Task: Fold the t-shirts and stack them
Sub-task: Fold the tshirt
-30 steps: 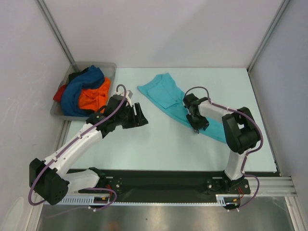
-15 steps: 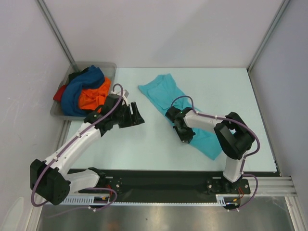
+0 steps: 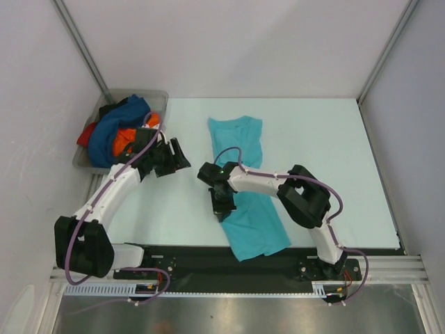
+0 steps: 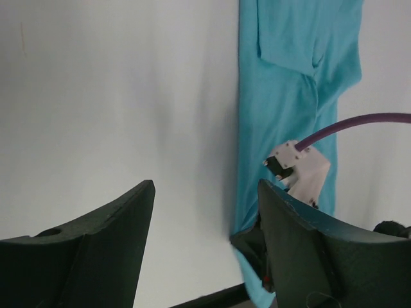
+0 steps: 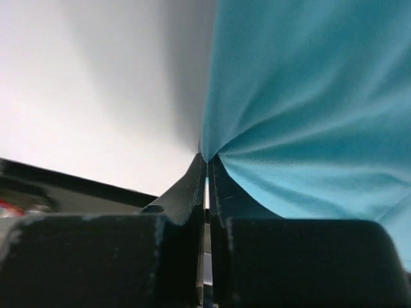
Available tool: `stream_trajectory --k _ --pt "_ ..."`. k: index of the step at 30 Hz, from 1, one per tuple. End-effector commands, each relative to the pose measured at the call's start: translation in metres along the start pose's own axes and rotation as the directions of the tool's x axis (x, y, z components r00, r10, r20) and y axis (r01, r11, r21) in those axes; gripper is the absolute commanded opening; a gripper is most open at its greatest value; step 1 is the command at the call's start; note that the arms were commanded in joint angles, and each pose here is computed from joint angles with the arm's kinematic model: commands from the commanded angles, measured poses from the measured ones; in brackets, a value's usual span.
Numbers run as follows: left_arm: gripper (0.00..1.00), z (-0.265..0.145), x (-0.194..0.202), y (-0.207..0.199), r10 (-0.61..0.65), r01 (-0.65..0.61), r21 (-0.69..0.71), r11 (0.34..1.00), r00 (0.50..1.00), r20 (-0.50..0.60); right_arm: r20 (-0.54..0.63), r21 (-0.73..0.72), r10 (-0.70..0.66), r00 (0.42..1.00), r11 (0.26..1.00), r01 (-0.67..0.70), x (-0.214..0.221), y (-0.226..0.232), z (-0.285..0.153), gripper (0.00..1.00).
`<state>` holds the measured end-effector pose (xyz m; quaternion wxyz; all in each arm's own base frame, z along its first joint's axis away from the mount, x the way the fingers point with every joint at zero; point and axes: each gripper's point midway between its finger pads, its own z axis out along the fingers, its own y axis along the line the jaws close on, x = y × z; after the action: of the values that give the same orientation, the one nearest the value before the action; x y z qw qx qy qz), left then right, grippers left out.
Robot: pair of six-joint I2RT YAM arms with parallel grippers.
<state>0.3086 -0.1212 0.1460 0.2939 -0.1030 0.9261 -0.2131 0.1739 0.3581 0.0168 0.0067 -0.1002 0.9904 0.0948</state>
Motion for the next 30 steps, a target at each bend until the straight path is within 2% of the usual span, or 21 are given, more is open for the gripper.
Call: stream_trajectory --k 1,2,3,5,6,8,9,10,12,14,15,17,18,21,23,24,26,28,30 --pt "0.71 -0.001 -0.039 -0.012 0.041 -0.046 0.061 0.997 0.997 0.072 0.011 -0.23 0.123 0.992 0.966 -0.117 -0.032 0.076 0.009 0.05" --pt "0.71 0.0 -0.043 -0.013 0.039 -0.044 0.065 0.997 0.997 0.073 0.001 -0.241 0.143 0.99 0.961 -0.139 -0.035 0.082 0.008 0.1" --pt "0.71 0.003 -0.051 -0.011 0.036 -0.041 0.064 0.997 0.997 0.071 0.022 -0.271 0.146 0.989 0.953 -0.134 -0.045 0.093 -0.001 0.25" --pt "0.71 0.006 -0.058 -0.012 0.04 -0.044 0.063 0.997 0.996 0.074 0.07 -0.26 0.113 0.991 0.961 -0.091 -0.054 0.09 -0.013 0.37" --pt "0.71 0.005 -0.064 -0.018 0.046 -0.053 0.083 0.995 0.996 0.079 0.106 -0.271 0.088 0.991 0.961 -0.056 -0.056 0.091 -0.029 0.47" --pt "0.71 0.012 -0.068 -0.025 0.052 -0.06 0.122 0.991 0.996 0.07 0.159 -0.241 0.041 0.986 0.971 -0.002 -0.059 0.075 -0.044 0.53" --pt "0.7 0.013 -0.072 -0.032 0.05 -0.061 0.15 0.987 0.996 0.073 0.233 -0.259 -0.007 0.973 0.963 0.069 -0.062 0.071 -0.074 0.58" --pt "0.69 0.018 -0.069 -0.037 0.047 -0.056 0.186 0.981 0.998 0.049 0.239 -0.227 -0.031 0.97 0.97 0.087 -0.057 0.053 -0.072 0.62" --pt "0.68 0.024 -0.078 -0.046 0.059 -0.073 0.211 0.975 0.996 0.074 0.341 -0.186 -0.04 0.939 0.976 0.109 -0.081 0.02 -0.094 0.64" --pt "0.67 0.038 -0.081 -0.054 0.073 -0.088 0.225 0.97 0.994 0.076 0.464 -0.189 -0.029 0.886 0.973 0.131 -0.104 -0.004 -0.118 0.72" --pt "0.67 0.044 -0.083 -0.057 0.066 -0.084 0.224 0.971 0.994 0.084 0.51 -0.177 -0.024 0.86 0.975 0.132 -0.127 -0.031 -0.127 0.74" --pt "0.68 0.063 -0.085 -0.066 0.056 -0.076 0.22 0.973 0.994 0.096 0.56 -0.222 0.019 0.829 0.967 0.127 -0.155 -0.049 -0.138 0.75" --pt "0.69 0.068 -0.091 -0.073 0.056 -0.079 0.22 0.972 0.992 0.111 0.574 -0.227 0.079 0.815 0.972 0.066 -0.178 -0.082 -0.142 0.75" --pt "0.71 0.102 -0.099 -0.082 0.048 -0.07 0.168 0.983 0.99 0.129 0.619 -0.257 0.138 0.773 0.966 0.033 -0.23 -0.124 -0.146 0.75" --pt "0.71 0.136 -0.093 -0.073 0.026 -0.036 0.109 0.993 0.995 0.092 0.647 -0.268 0.143 0.749 0.962 0.048 -0.262 -0.14 -0.142 0.74" --pt "0.71 0.142 -0.105 -0.077 0.017 -0.028 0.104 0.994 0.994 0.108 0.651 -0.275 0.153 0.743 0.96 0.043 -0.273 -0.148 -0.14 0.74" --pt "0.69 0.156 -0.109 -0.075 -0.001 -0.008 0.082 0.997 0.995 0.104 0.626 -0.314 0.206 0.752 0.949 0.002 -0.295 -0.174 -0.123 0.71" --pt "0.67 0.176 -0.117 -0.074 0.002 -0.011 0.076 0.997 0.994 0.112 0.631 -0.355 0.241 0.737 0.935 -0.002 -0.314 -0.191 -0.125 0.67" --pt "0.66 0.195 -0.126 -0.074 0.011 -0.018 0.063 0.998 0.993 0.116 0.623 -0.404 0.288 0.727 0.915 -0.016 -0.331 -0.201 -0.114 0.59"
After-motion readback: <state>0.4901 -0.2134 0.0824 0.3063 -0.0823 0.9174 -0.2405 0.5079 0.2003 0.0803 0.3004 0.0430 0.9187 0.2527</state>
